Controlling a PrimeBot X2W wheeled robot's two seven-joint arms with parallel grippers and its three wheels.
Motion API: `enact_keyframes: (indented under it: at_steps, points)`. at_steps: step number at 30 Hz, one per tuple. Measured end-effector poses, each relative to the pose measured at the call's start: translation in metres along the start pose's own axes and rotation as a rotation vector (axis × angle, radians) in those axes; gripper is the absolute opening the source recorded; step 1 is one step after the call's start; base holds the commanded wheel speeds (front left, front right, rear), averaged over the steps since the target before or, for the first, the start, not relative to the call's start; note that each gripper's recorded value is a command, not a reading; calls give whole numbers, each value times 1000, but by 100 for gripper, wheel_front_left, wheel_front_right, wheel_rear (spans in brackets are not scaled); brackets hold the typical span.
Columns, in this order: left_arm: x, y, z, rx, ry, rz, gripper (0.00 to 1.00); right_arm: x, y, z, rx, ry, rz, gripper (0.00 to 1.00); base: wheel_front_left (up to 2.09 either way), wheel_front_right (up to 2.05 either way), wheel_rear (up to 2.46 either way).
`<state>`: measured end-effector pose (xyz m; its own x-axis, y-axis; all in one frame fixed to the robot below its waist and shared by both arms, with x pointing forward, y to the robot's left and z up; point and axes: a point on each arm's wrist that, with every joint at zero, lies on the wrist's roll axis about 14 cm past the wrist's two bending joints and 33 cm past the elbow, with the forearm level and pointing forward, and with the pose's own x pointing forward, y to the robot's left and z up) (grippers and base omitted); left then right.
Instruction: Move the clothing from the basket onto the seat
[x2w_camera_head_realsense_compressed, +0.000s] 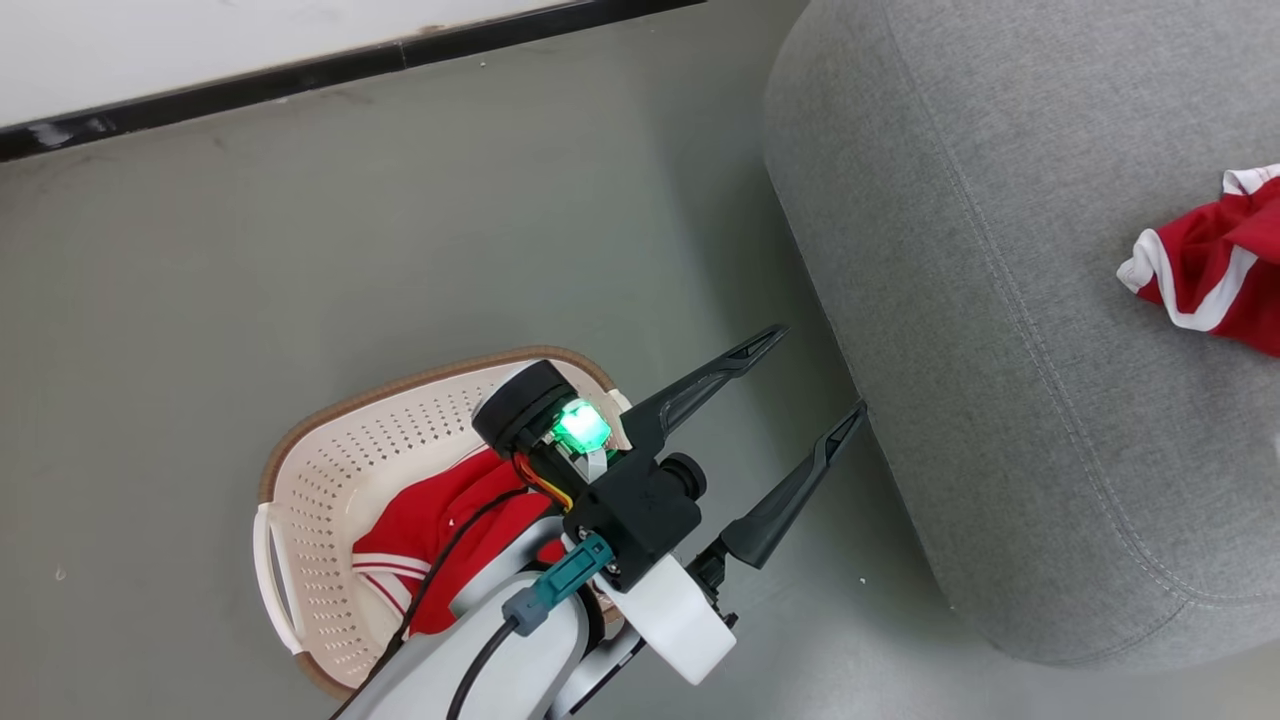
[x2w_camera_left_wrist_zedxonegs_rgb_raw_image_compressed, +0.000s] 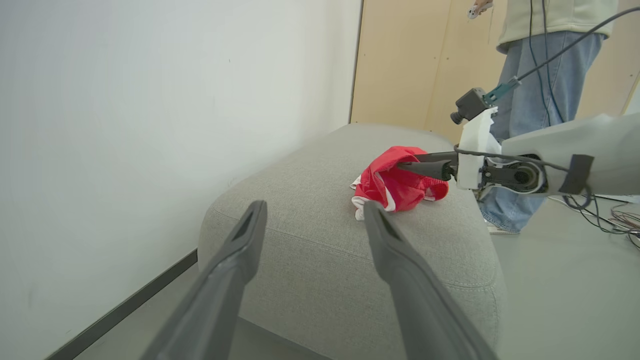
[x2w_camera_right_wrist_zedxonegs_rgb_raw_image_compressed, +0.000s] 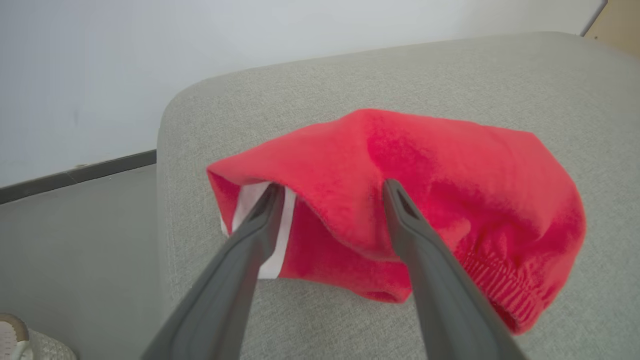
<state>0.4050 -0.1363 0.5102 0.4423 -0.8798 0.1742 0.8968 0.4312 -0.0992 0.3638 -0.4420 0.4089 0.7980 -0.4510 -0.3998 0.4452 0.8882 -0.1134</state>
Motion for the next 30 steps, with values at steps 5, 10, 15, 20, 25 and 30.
enact_keyframes:
  at_steps: [5,10,15,20,25,30]
  points:
    - [1,-2,4,7,-7,-5,100,-4,9,10,-16,-38,37,100,0,0,0]
    - [2,-4,9,12,-20,-5,100,-9,19,20,-44,-80,81,100,0,0,0]
    - [3,-6,15,17,-29,-4,100,-14,32,36,-70,-136,130,100,0,0,0]
    - [0,-2,22,29,-38,28,100,-18,53,53,-94,-195,196,100,0,0,0]
    - [-8,7,22,36,-27,87,100,-26,86,69,-111,-259,288,100,0,0,0]
    - [-22,23,21,46,-9,177,100,-34,117,84,-109,-317,367,100,0,0,0]
